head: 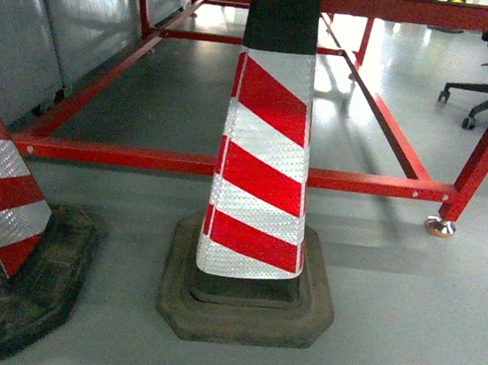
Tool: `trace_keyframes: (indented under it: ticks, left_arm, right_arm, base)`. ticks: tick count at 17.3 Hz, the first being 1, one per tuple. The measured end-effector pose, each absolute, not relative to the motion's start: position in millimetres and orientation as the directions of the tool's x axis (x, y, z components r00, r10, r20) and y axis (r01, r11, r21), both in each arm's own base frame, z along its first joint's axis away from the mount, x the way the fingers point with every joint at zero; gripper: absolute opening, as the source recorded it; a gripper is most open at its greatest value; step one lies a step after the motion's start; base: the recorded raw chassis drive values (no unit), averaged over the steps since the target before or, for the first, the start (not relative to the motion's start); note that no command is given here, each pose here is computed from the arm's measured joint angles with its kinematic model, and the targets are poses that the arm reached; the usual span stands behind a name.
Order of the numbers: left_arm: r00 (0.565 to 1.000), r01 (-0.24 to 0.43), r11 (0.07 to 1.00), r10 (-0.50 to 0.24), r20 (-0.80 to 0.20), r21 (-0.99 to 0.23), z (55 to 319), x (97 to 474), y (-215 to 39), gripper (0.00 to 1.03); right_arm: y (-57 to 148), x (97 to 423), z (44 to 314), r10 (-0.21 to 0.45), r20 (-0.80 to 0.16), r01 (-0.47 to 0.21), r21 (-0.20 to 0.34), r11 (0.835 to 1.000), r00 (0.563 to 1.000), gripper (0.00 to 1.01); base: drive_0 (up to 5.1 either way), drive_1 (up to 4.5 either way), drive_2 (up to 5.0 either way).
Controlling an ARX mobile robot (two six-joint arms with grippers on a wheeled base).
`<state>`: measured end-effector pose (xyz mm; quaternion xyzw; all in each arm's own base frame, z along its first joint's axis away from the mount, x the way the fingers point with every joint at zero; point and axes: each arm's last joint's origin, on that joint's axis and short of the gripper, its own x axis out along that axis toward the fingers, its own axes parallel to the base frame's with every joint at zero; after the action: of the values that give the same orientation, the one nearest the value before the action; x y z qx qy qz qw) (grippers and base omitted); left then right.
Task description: Place box next to blue box on left shelf
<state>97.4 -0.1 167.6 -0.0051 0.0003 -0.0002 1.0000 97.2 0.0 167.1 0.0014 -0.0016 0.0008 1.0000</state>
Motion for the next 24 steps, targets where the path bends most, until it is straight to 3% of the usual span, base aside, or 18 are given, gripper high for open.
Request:
trace_keyframes:
  ticks: [24]
  left_arm:
    - [1.0,0.002,1.0,-0.002,-0.001,-0.006,167.6,97.4,-0.1,0.98]
  right_arm:
    - [-0.1,97.2,167.2,-0.002,0.004,0.002,0.002,1.0,1.0,0.98]
  base:
    - [0.0,0.0,0.0]
